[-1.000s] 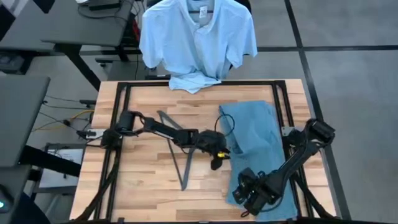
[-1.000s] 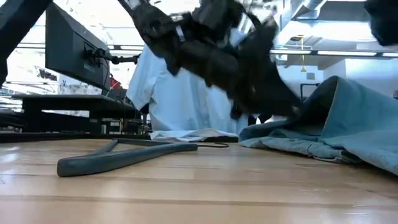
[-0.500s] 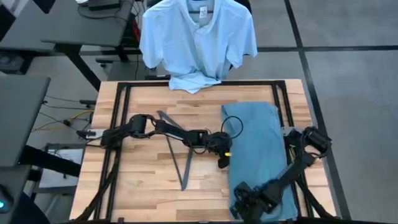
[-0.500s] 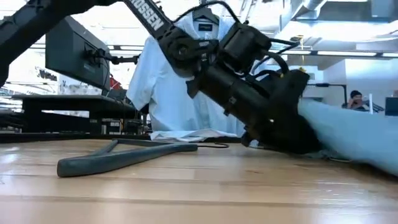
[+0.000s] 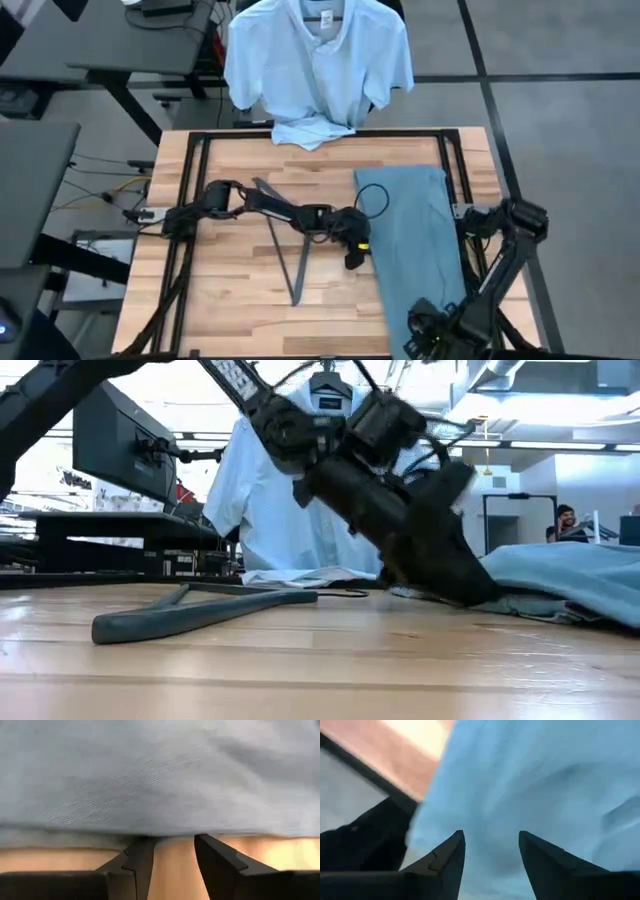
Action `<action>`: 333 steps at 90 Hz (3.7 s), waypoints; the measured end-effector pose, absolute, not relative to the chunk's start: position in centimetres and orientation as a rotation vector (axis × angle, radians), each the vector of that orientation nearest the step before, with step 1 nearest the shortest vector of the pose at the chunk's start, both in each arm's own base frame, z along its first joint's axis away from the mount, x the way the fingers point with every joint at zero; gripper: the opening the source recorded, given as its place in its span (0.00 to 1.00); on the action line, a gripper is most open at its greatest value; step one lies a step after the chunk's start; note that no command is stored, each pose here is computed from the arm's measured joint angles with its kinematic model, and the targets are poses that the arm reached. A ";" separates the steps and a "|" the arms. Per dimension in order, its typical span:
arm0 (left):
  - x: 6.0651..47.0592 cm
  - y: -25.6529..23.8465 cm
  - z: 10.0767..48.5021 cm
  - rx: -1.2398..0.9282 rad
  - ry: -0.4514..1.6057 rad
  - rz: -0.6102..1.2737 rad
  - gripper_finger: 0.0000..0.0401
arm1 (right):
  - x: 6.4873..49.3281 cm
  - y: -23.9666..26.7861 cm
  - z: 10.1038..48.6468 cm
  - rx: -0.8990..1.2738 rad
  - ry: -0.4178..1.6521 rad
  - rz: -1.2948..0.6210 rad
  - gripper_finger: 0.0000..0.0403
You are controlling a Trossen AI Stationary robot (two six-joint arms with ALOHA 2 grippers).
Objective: Hang clothes
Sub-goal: Insert the blue jeans on the grey hanger
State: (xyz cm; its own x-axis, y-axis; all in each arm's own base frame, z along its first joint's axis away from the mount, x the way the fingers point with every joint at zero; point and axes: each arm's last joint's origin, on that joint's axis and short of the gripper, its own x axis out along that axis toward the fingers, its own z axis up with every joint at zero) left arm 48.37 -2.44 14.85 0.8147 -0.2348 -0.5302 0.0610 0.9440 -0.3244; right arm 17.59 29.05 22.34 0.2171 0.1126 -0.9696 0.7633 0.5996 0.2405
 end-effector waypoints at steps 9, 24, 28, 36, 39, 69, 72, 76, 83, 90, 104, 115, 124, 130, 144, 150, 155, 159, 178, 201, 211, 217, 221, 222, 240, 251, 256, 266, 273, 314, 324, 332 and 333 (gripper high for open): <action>47.6 -2.4 18.6 -0.239 0.566 -0.181 0.32 | 17.4 27.7 23.8 0.792 1.169 -0.555 0.44; 46.0 -2.3 20.5 -0.193 0.652 -0.176 0.32 | 17.8 26.0 23.9 0.697 1.080 -0.651 0.44; 45.5 -2.4 20.9 -0.181 0.680 -0.178 0.32 | 17.7 26.1 23.9 0.701 1.093 -0.651 0.44; 44.8 -2.9 21.6 -0.170 0.723 -0.189 0.32 | 17.6 26.6 23.8 0.746 1.120 -0.625 0.45; 44.7 -3.2 21.6 -0.168 0.738 -0.195 0.32 | 17.4 27.0 23.8 0.764 1.137 -0.599 0.46; 43.9 -7.9 21.4 -0.156 0.782 -0.288 0.32 | 13.2 31.4 23.1 0.409 1.242 -0.114 0.54; 43.8 -8.5 21.3 -0.157 0.785 -0.297 0.32 | 13.0 31.9 22.7 0.363 1.241 -0.063 0.54; 43.6 -9.1 21.3 -0.161 0.791 -0.307 0.32 | 12.8 32.6 22.1 0.304 1.237 0.001 0.54; 43.4 -10.2 21.3 -0.163 0.797 -0.325 0.32 | 13.1 33.5 20.9 0.223 1.227 0.075 0.54; 43.0 -11.3 21.3 -0.168 0.808 -0.341 0.32 | 13.6 34.3 19.5 0.169 1.232 0.105 0.54; 42.6 -12.7 21.3 -0.160 0.817 -0.369 0.32 | 14.4 35.2 17.4 0.119 1.287 0.046 0.54; 42.6 -12.8 21.3 -0.158 0.816 -0.368 0.32 | 14.7 35.4 15.7 0.144 1.331 -0.035 0.54; 42.7 -12.4 21.3 -0.160 0.815 -0.356 0.32 | 14.7 35.9 14.7 0.159 1.360 -0.041 0.54; 42.8 -12.2 21.3 -0.163 0.814 -0.350 0.32 | 14.9 35.9 14.3 0.174 1.366 -0.076 0.54; 43.0 -11.5 21.3 -0.168 0.811 -0.334 0.32 | 15.1 35.5 13.7 0.224 1.419 -0.163 0.51; 43.0 -11.4 21.3 -0.168 0.810 -0.330 0.32 | 15.0 35.4 13.7 0.233 1.441 -0.192 0.43; 43.1 -11.2 21.3 -0.170 0.808 -0.325 0.32 | 14.8 35.2 13.7 0.223 1.452 -0.205 0.31; 43.1 -11.1 21.4 -0.171 0.808 -0.322 0.32 | 14.7 35.2 13.7 0.219 1.477 -0.202 0.19; 43.4 -11.0 22.6 -0.176 0.774 -0.323 0.32 | 14.8 35.8 16.0 0.255 1.540 -0.118 0.02; 42.5 -10.6 29.3 -0.117 0.773 -0.312 0.32 | 15.2 32.6 29.3 0.359 1.434 -0.072 0.01; 41.0 -9.7 34.0 -0.060 0.703 -0.276 0.32 | 15.5 28.2 34.9 0.354 1.349 -0.111 0.01; 39.7 -8.8 36.4 -0.033 0.675 -0.244 0.32 | 15.6 25.4 37.1 0.346 1.324 -0.130 0.01; 38.9 -8.1 38.0 -0.021 0.640 -0.222 0.32 | 15.9 23.6 38.0 0.349 1.311 -0.150 0.00; 38.7 -7.9 38.3 -0.019 0.635 -0.216 0.32 | 15.9 23.2 38.2 0.349 1.307 -0.154 0.00; 34.4 -4.4 42.2 -0.006 0.607 -0.047 0.32 | 17.2 16.0 41.8 0.356 1.135 -0.158 0.00; 32.6 -2.1 43.9 0.009 0.572 0.046 0.32 | 17.8 10.5 43.6 0.336 0.993 -0.258 0.00; 31.9 -1.1 44.5 0.021 0.559 0.068 0.32 | 17.5 7.6 44.4 0.327 0.922 -0.342 0.00; 31.0 1.1 45.0 0.052 0.556 0.121 0.32 | 16.8 1.9 45.5 0.307 0.848 -0.528 0.00; 30.8 2.9 44.9 0.091 0.572 0.163 0.32 | 16.0 -1.7 45.8 0.280 0.845 -0.659 0.00; 33.6 11.3 40.4 0.158 0.735 0.123 0.32 | 15.5 -21.1 44.0 0.296 0.770 -0.983 0.00; 36.0 12.3 37.8 0.111 0.748 0.002 0.32 | 16.0 -25.3 41.7 0.315 0.831 -1.024 0.00; 38.1 12.6 35.2 0.066 0.767 -0.085 0.32 | 16.3 -28.1 39.8 0.329 0.871 -1.042 0.00; 38.4 12.6 34.9 0.062 0.769 -0.094 0.32 | 16.3 -28.4 39.5 0.329 0.875 -1.043 0.00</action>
